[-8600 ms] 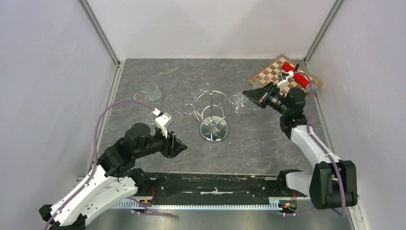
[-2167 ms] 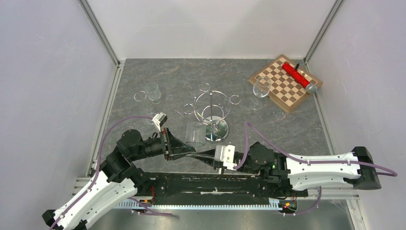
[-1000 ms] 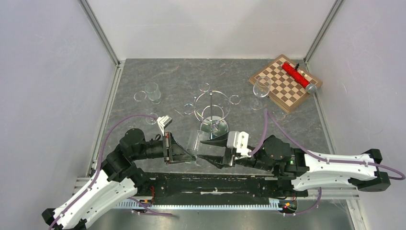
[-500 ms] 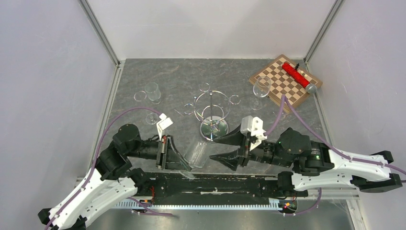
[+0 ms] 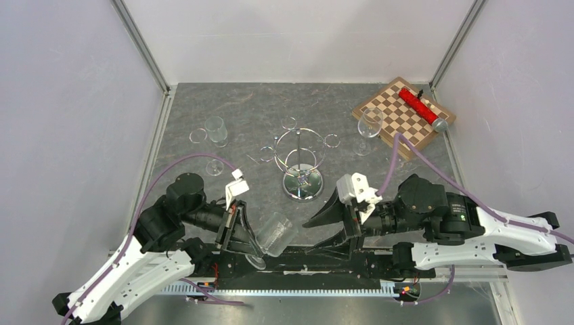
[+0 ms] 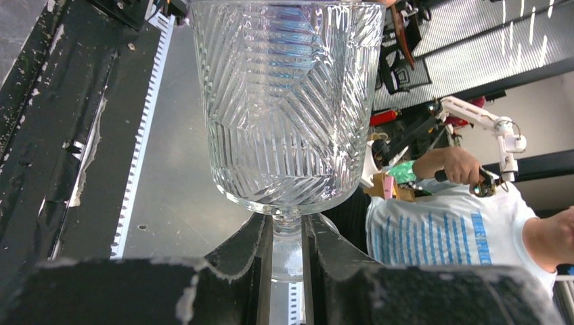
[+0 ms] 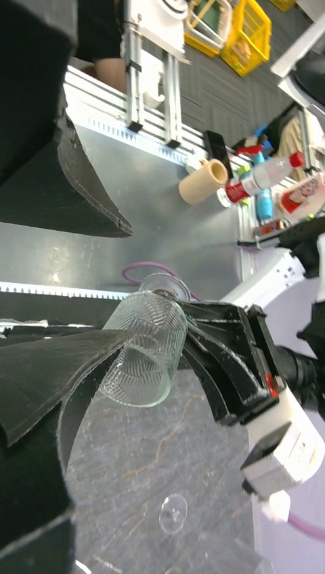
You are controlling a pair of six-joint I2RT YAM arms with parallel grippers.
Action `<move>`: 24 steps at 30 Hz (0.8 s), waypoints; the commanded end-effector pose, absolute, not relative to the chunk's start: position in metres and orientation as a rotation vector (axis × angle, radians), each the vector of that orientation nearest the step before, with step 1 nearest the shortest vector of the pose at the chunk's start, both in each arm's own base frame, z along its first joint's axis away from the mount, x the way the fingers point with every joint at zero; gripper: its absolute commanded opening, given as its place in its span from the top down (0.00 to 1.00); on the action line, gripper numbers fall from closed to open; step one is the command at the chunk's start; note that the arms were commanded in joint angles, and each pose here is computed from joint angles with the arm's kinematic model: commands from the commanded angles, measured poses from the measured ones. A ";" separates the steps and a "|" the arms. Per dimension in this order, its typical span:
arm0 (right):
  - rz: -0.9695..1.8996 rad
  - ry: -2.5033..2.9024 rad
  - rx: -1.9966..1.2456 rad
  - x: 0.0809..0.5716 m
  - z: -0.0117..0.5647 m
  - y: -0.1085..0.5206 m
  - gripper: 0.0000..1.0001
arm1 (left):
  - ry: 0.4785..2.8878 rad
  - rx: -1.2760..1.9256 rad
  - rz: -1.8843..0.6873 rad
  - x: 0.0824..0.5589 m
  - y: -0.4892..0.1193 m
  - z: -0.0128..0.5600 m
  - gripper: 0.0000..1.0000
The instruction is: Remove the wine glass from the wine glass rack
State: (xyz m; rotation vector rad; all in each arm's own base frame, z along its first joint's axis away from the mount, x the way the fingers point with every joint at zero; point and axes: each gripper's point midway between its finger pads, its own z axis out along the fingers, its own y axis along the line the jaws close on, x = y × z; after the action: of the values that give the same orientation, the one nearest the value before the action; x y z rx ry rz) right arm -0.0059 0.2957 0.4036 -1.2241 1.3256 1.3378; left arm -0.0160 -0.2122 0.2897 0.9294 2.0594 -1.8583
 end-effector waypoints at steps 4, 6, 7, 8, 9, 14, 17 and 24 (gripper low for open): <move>1.366 1.237 -1.426 -0.027 0.402 0.308 0.46 | 1.855 1.145 -1.889 -0.034 -0.202 0.309 0.98; 1.351 1.242 -1.448 -0.026 0.399 0.312 0.46 | 1.845 1.157 -1.894 -0.036 -0.201 0.310 0.98; 1.345 1.240 -1.455 -0.026 0.399 0.313 0.46 | 1.837 1.162 -1.893 -0.037 -0.200 0.311 0.98; 1.336 1.244 -1.460 -0.025 0.397 0.315 0.46 | 1.832 1.167 -1.893 -0.038 -0.199 0.312 0.98; 1.330 1.248 -1.462 -0.024 0.396 0.317 0.46 | 1.826 1.174 -1.890 -0.039 -0.198 0.312 0.98; 1.312 1.277 -1.456 -0.018 0.391 0.323 0.46 | 1.795 1.198 -1.889 -0.043 -0.194 0.316 0.98; 1.320 1.283 -1.460 -0.018 0.388 0.326 0.46 | 1.776 1.210 -1.888 -0.045 -0.193 0.318 0.98; 1.376 1.265 -1.504 -0.028 0.383 0.336 0.50 | 1.777 1.218 -1.881 -0.045 -0.193 0.314 0.98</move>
State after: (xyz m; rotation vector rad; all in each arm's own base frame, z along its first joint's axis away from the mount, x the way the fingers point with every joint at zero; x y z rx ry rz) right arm -0.0212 0.3299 0.3630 -1.5095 1.3456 1.3123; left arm -0.0355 -0.1977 0.2942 1.1038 1.9484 -1.8677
